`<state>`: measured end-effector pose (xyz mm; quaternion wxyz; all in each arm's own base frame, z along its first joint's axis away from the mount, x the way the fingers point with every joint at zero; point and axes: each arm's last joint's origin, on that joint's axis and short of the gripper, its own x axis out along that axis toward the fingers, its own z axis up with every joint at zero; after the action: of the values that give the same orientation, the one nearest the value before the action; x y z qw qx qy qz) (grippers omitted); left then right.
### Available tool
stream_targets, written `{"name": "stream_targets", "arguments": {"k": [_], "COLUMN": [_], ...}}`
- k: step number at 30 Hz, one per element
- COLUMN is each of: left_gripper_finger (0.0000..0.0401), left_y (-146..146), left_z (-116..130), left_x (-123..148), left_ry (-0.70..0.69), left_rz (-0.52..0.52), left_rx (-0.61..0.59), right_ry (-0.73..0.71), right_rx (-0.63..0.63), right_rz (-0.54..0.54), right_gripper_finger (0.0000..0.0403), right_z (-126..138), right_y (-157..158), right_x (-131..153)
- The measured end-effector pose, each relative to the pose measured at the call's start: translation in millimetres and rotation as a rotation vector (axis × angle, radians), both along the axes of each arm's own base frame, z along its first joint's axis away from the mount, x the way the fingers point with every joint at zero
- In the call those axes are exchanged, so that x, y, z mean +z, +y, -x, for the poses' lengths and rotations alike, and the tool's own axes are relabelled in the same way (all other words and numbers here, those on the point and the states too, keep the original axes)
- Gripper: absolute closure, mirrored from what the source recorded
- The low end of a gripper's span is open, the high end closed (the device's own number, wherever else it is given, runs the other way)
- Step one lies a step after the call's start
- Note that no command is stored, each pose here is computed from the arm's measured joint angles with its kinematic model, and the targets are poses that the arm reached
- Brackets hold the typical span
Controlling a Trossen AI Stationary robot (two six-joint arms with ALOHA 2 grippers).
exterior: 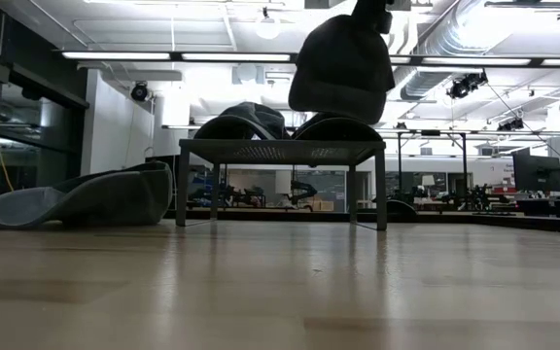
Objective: Pick & Place hat
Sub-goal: Stack the black cap on top of the black cap on the shelf
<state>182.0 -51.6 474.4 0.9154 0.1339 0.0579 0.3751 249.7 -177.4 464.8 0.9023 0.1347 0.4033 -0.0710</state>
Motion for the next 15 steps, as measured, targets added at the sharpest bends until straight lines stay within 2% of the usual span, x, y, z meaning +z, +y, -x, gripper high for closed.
{"name": "stream_targets", "arguments": {"k": [15], "left_gripper_finger": [0.0093], "left_y": [0], "left_z": [0], "left_x": [0], "left_ry": [0.0], "left_rz": [0.0], "left_rx": [0.001], "right_ry": [0.096], "right_rx": [0.008], "right_rz": [0.026], "right_gripper_finger": [0.0381], "right_z": [-25], "right_y": [-24], "right_x": [-29]}}
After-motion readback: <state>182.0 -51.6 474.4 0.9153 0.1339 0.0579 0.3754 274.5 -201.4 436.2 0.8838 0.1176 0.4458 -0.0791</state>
